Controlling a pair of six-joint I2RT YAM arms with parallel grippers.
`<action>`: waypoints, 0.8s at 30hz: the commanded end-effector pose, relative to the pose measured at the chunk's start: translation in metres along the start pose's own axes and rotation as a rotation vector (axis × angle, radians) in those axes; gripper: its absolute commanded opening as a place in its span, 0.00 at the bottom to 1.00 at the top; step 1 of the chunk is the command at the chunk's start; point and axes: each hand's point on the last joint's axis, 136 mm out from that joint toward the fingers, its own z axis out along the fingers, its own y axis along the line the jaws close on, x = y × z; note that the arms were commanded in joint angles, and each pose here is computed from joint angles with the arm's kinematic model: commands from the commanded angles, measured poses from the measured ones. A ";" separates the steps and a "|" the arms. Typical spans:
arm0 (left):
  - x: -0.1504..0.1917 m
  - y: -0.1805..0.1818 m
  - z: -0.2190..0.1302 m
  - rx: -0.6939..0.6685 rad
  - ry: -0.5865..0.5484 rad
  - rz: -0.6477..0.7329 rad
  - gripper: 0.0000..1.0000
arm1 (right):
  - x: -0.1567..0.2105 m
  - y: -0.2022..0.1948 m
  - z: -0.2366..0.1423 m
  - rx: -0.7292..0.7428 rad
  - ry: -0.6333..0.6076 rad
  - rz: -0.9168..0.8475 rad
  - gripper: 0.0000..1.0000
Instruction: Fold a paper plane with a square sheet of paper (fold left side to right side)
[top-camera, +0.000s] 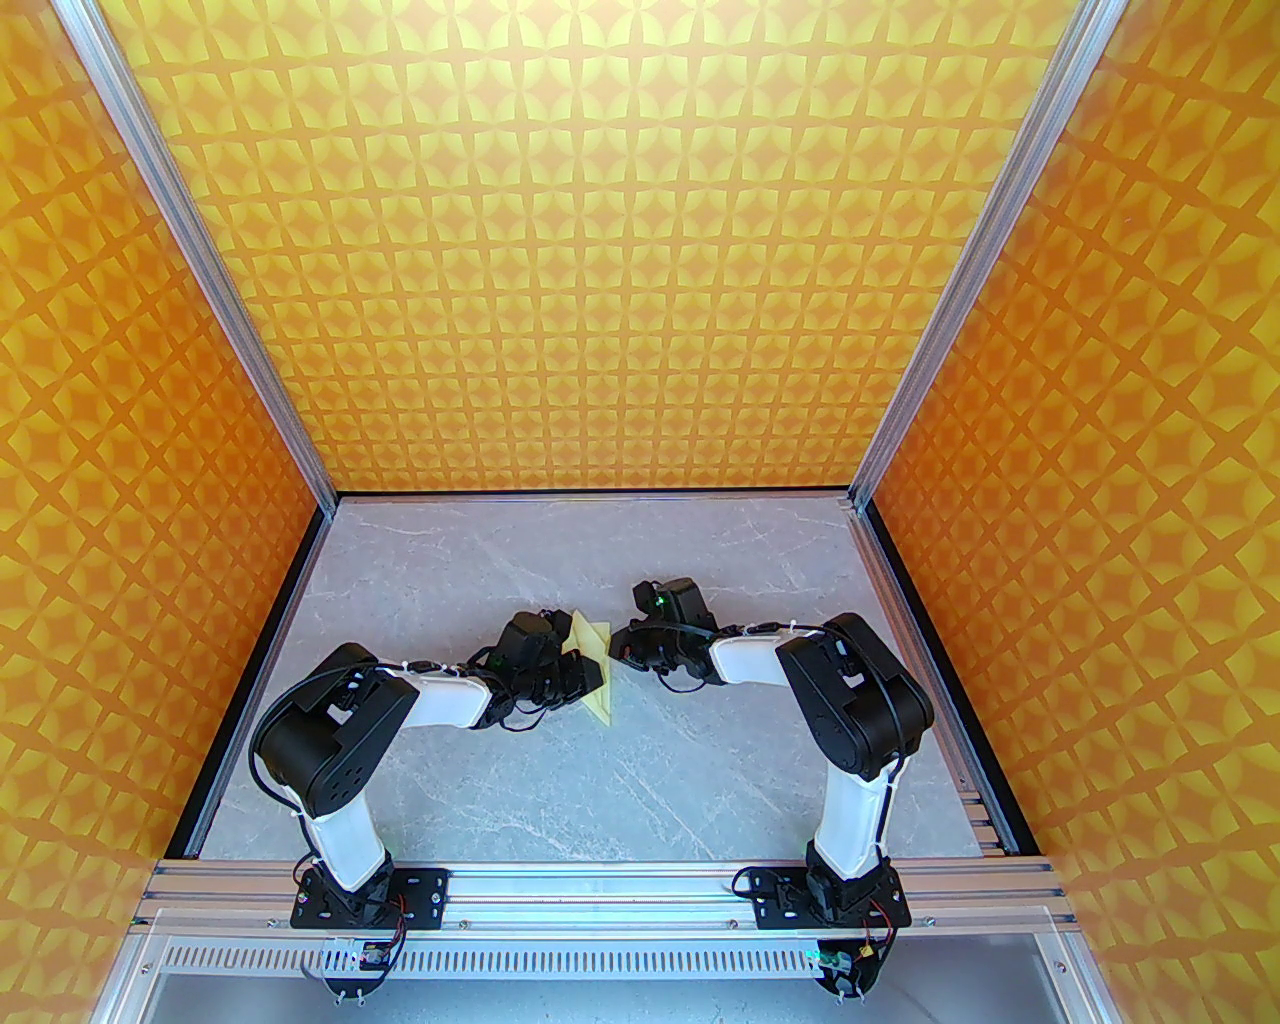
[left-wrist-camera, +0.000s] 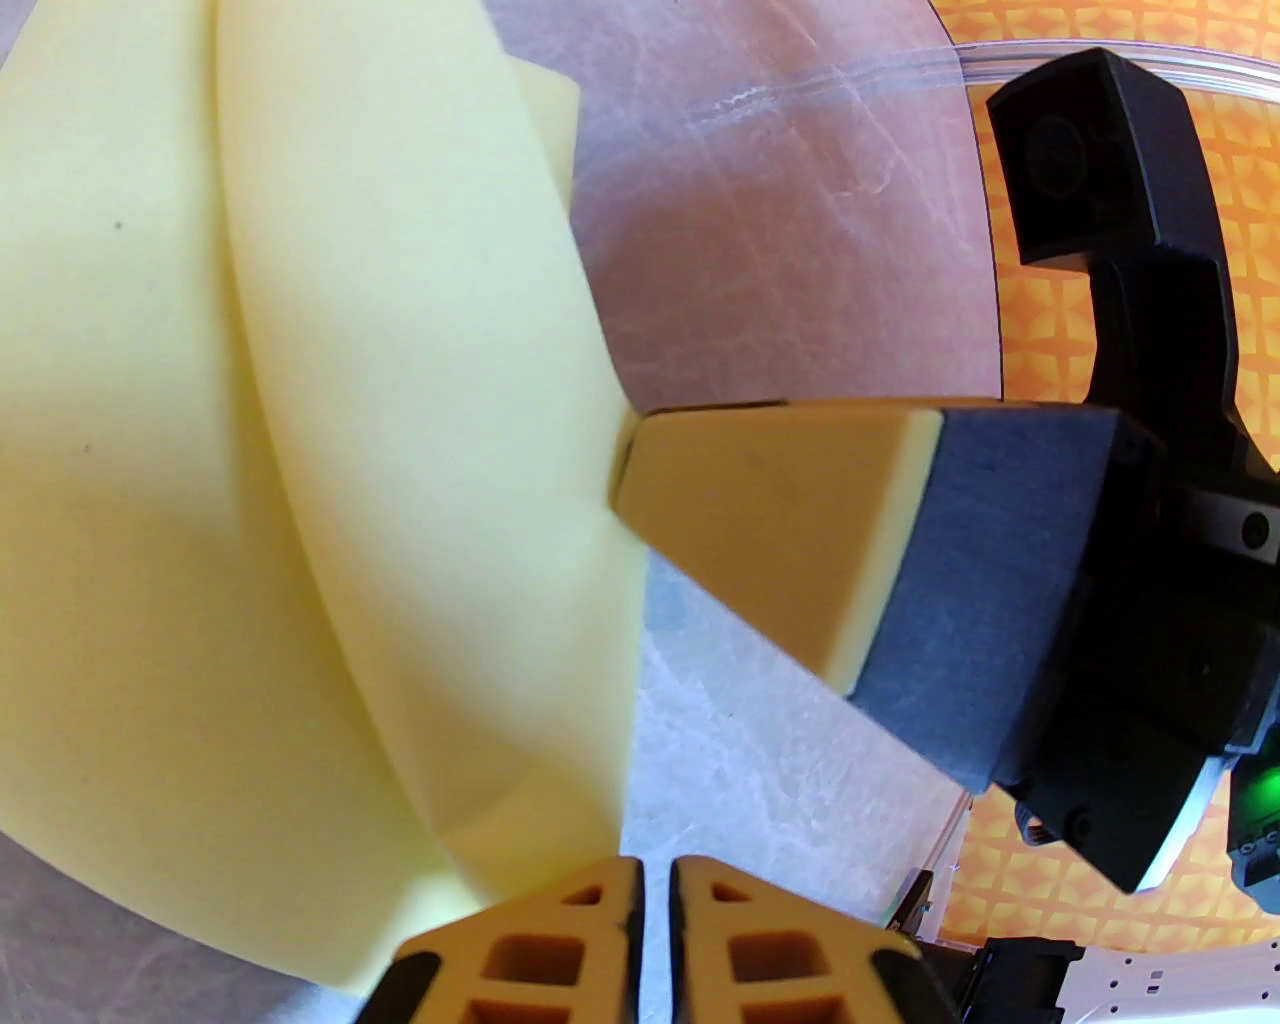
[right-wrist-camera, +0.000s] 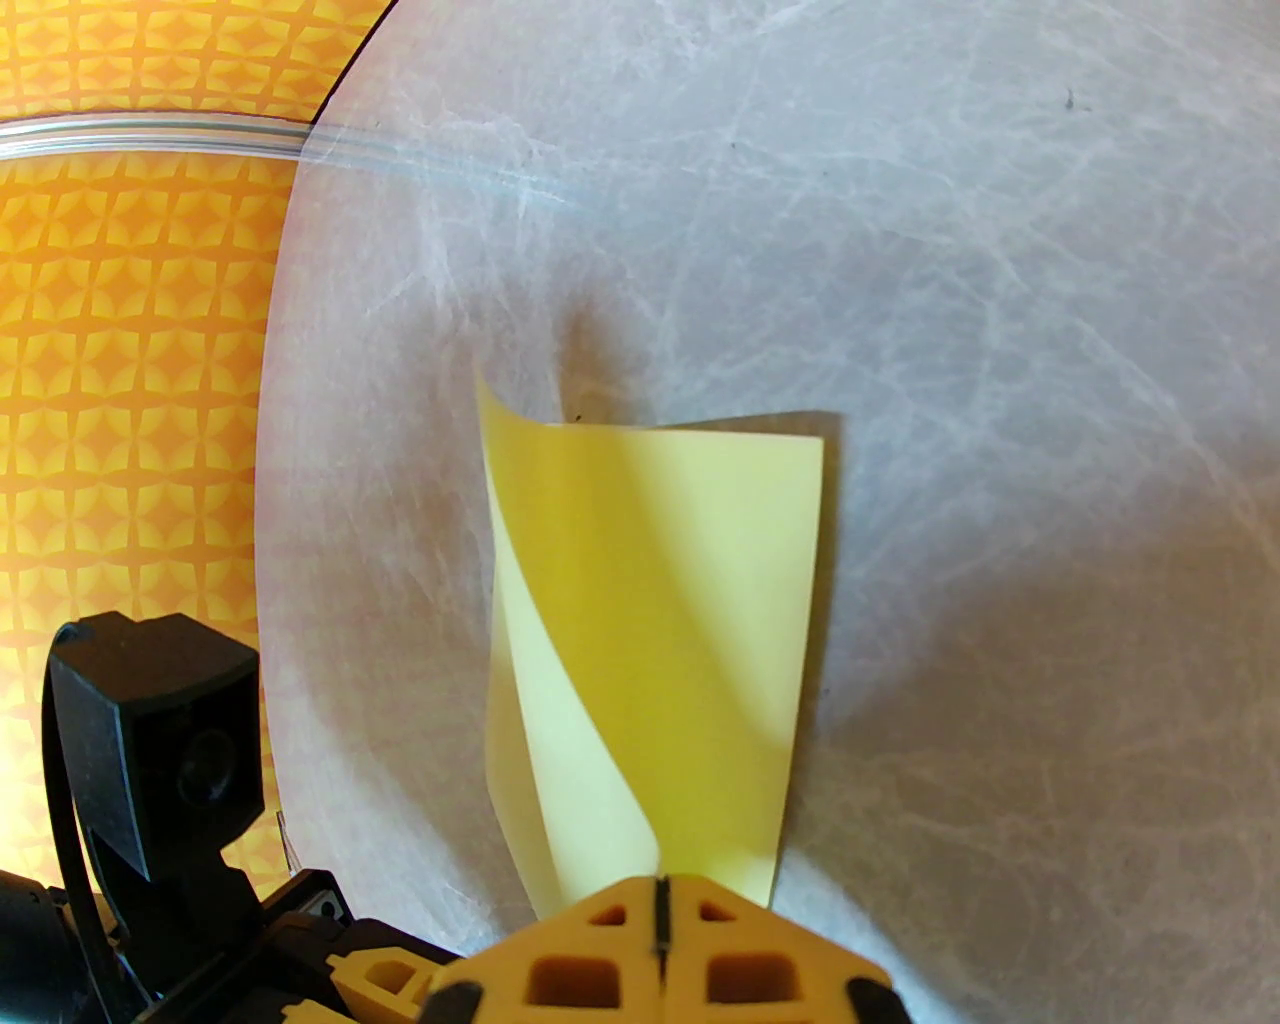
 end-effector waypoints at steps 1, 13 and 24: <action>0.003 -0.001 -0.007 -0.013 0.003 0.031 0.13 | -0.001 -0.003 0.004 0.006 0.014 -0.011 0.00; 0.016 0.007 0.001 -0.027 0.033 0.025 0.12 | -0.004 -0.005 0.005 0.009 0.005 -0.008 0.00; 0.019 0.009 0.008 -0.012 0.040 0.011 0.12 | -0.003 -0.006 0.005 0.015 0.003 -0.008 0.00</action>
